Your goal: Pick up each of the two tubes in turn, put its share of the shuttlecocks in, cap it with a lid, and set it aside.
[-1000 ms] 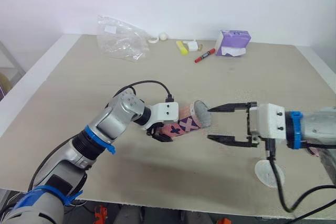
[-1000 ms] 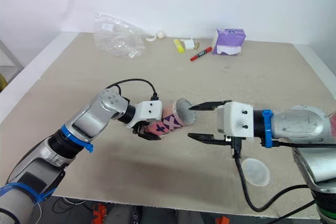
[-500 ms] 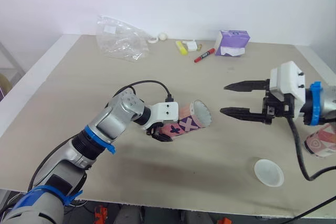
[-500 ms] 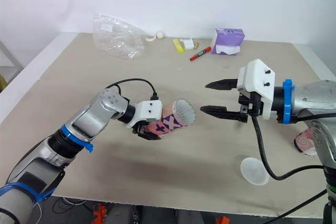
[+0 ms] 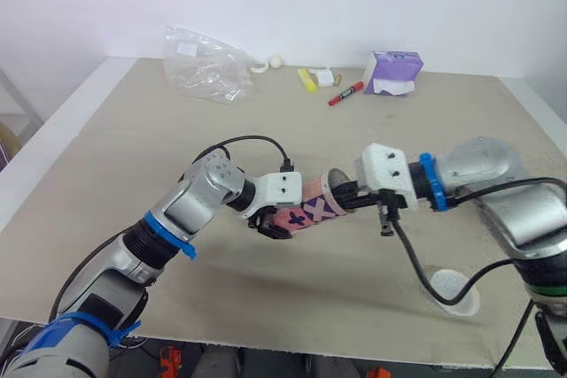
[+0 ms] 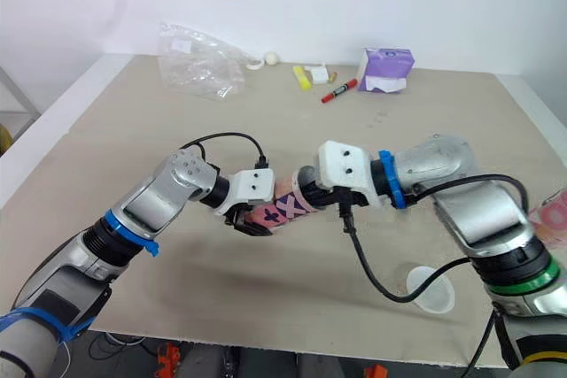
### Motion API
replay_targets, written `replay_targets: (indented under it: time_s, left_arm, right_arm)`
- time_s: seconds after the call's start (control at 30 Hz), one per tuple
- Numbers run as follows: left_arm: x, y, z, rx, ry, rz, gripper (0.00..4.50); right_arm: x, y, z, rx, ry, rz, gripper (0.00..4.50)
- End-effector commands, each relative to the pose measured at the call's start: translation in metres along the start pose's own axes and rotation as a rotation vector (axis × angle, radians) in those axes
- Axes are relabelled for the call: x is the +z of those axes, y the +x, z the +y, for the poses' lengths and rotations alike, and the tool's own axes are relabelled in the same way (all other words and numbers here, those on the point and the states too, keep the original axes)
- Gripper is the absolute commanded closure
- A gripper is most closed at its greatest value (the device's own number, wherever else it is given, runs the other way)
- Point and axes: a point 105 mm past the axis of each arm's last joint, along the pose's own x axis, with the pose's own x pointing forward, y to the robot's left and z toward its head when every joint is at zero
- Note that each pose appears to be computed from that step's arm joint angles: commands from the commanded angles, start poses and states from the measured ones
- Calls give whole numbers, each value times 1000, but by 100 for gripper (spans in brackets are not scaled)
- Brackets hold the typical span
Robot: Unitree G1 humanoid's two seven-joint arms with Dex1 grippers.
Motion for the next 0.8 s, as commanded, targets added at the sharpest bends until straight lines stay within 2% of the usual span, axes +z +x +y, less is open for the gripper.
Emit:
replay_targets:
  time_s: [0.03,0.23,0.57,0.8]
  left_arm:
    - [-1,6,-1,0,3,14,144]
    - [1,8,-2,-4,3,7,144]
    - [-1,8,-3,0,-6,6,144]
    - [-8,5,-1,20,-11,2,144]
  right_arm:
    - [0,11,0,45,-31,20,442]
    - [-5,34,-5,100,-16,13,442]
    - [2,46,-12,147,-56,-1,442]
    - [23,-19,-36,-16,51,-109,442]
